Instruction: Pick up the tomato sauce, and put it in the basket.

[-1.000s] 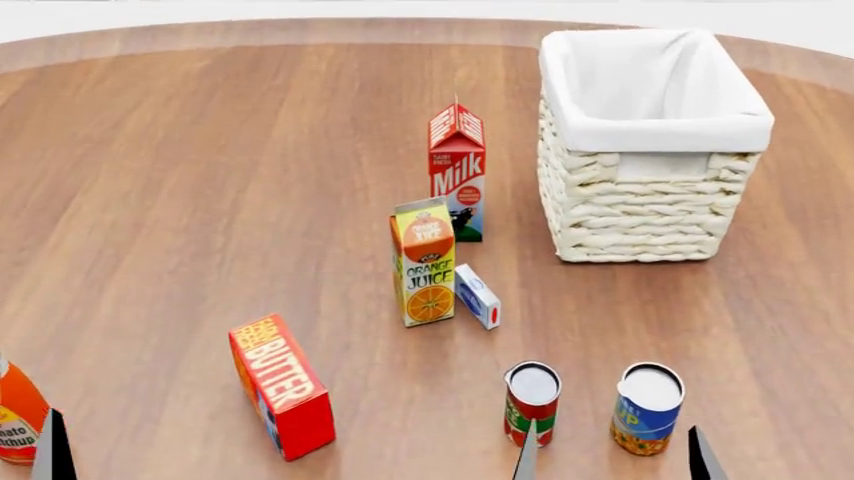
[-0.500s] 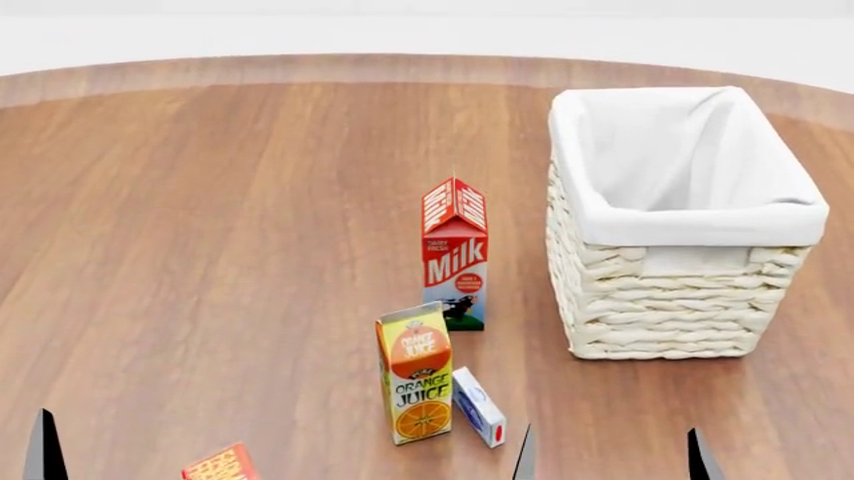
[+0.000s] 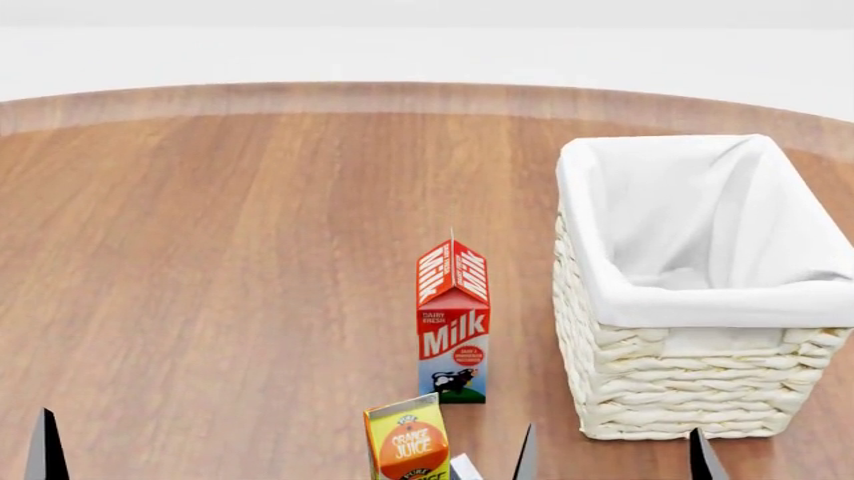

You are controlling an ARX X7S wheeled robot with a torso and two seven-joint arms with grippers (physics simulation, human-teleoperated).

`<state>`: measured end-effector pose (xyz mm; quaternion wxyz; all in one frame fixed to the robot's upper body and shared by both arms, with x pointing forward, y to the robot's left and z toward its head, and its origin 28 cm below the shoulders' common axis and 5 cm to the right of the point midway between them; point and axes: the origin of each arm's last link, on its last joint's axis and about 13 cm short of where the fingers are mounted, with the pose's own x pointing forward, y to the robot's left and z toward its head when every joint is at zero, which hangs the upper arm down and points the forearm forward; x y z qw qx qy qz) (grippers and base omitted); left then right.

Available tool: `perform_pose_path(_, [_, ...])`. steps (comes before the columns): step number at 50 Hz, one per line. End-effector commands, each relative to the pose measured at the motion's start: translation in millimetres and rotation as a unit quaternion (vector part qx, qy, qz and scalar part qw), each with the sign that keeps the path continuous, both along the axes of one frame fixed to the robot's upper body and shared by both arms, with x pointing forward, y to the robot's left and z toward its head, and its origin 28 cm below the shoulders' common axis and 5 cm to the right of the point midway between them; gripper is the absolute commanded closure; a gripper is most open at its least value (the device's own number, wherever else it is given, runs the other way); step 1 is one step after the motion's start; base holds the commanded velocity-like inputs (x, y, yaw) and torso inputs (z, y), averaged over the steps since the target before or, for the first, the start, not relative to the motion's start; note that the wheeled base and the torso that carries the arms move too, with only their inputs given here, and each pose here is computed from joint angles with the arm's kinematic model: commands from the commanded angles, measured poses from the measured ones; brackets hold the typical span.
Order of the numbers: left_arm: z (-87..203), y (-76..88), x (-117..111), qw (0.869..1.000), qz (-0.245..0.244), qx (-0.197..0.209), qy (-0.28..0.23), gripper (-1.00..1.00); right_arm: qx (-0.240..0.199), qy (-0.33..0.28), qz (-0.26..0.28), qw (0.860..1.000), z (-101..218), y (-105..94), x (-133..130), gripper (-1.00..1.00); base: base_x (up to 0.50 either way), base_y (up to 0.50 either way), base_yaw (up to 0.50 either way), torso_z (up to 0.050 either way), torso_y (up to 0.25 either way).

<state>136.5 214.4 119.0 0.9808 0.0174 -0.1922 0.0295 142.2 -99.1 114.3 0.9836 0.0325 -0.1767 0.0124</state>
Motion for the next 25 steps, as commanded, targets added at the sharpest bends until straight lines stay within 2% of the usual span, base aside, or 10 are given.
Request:
perform_pose_path(1, [-4, -0.9, 1, 1.000, 0.001, 0.005, 0.004, -1.00, 0.010, -0.009, 0.052, 0.999, 7, -5.2, -10, -1.00, 0.00, 0.00, 0.00, 0.000, 0.000])
perform_pose_path(2, [-4, -0.5, 2, 1.000, 0.002, 0.004, 0.005, -1.00, 0.032, 0.006, 0.077, 0.996, 7, -9.6, -16, -1.00, 0.00, 0.00, 0.00, 0.000, 0.000])
perform_pose_path(3, [-3, 0.4, 2, 1.000, 0.004, 0.002, 0.005, -1.00, 0.010, 0.018, 0.093, 0.995, 5, -14.2, -24, -1.00, 0.00, 0.00, 0.00, 0.000, 0.000])
perform_pose_path(8, [-5, -1.5, 3, 1.000, 0.005, 0.007, 0.007, -1.00, -0.037, 0.054, 0.081, 0.995, -6, -29.6, -50, -1.00, 0.00, 0.00, 0.00, 0.000, 0.000])
perform_pose_path(10, [-7, -2.2, 3, 1.000, 0.005, 0.008, 0.010, -1.00, -0.039, 0.073, 0.068, 0.994, -12, -33.0, -60, -1.00, 0.00, 0.00, 0.00, 0.000, 0.000])
perform_pose_path(13, [-7, -2.5, 3, 1.000, 0.004, 0.008, 0.010, -1.00, -0.029, 0.093, 0.060, 0.993, -19, -35.3, -66, -1.00, 0.00, 0.00, 0.00, 0.000, 0.000])
perform_pose_path(14, [-6, -2.1, 2, 1.000, 0.005, 0.008, 0.010, -1.00, -0.016, 0.118, 0.064, 0.991, -28, -34.9, -70, -1.00, 0.00, 0.00, 0.00, 0.000, 0.000])
perform_pose_path(20, [-5, -1.1, 2, 1.000, 0.010, 0.007, 0.008, -1.00, -0.019, 0.150, 0.049, 0.987, -49, -36.7, -77, -1.00, 0.00, 0.00, 0.00, 0.000, 0.000])
perform_pose_path(22, [-5, -1.9, 2, 1.000, 0.009, 0.009, 0.009, -1.00, -0.036, 0.158, 0.036, 0.986, -55, -37.4, -83, -1.00, 0.00, 0.00, 0.00, 0.000, 0.000])
perform_pose_path(25, [-6, -2.4, 2, 1.000, 0.012, 0.011, 0.009, -1.00, -0.033, 0.179, 0.045, 0.982, -60, -34.7, -91, -1.00, 0.00, 0.00, 0.00, 0.000, 0.000])
